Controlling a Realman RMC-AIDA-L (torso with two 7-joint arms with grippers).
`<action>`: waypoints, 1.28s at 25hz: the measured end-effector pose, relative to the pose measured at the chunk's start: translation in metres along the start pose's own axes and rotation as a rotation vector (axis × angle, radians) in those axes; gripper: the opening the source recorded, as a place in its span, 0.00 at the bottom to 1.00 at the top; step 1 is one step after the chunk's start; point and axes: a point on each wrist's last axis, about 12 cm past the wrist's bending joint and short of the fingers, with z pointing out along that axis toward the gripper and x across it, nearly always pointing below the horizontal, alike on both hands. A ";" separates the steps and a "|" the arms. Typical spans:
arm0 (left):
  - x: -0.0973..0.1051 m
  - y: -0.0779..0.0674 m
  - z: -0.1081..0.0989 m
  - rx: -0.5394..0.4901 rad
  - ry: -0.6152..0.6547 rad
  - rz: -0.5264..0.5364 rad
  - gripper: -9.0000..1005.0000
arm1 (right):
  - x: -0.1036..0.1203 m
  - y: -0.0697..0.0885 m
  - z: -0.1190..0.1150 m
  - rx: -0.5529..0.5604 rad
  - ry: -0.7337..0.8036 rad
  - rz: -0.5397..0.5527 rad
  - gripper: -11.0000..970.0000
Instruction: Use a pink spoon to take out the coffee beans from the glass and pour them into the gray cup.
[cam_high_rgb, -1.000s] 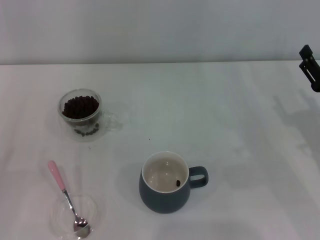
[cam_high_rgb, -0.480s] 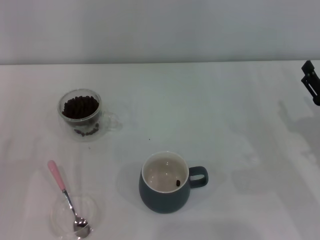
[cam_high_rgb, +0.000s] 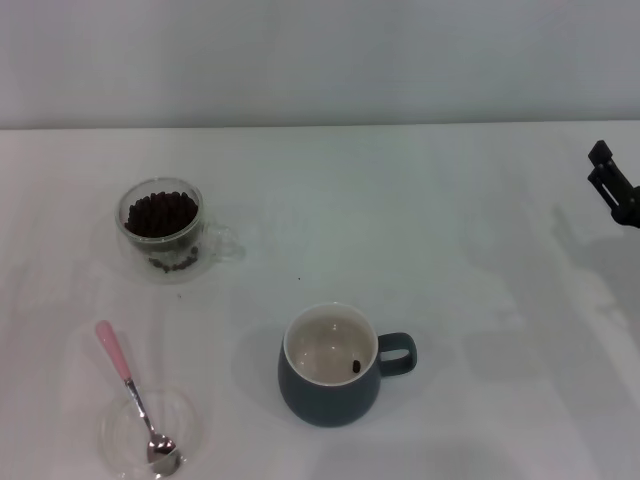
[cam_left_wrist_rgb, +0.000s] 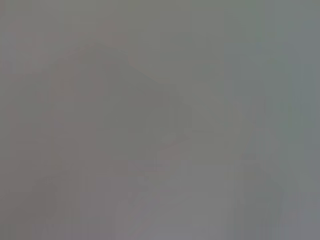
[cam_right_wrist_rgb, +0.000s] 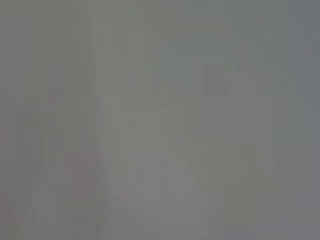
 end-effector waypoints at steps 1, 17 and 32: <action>0.000 -0.001 0.001 -0.008 -0.001 -0.007 0.77 | 0.001 0.001 0.000 0.001 0.004 0.006 0.84; -0.001 -0.003 0.007 -0.019 -0.010 -0.021 0.79 | 0.004 0.004 0.000 0.000 0.021 0.019 0.84; 0.002 -0.006 0.002 -0.023 -0.003 -0.044 0.79 | 0.005 0.008 0.000 -0.004 0.024 0.034 0.84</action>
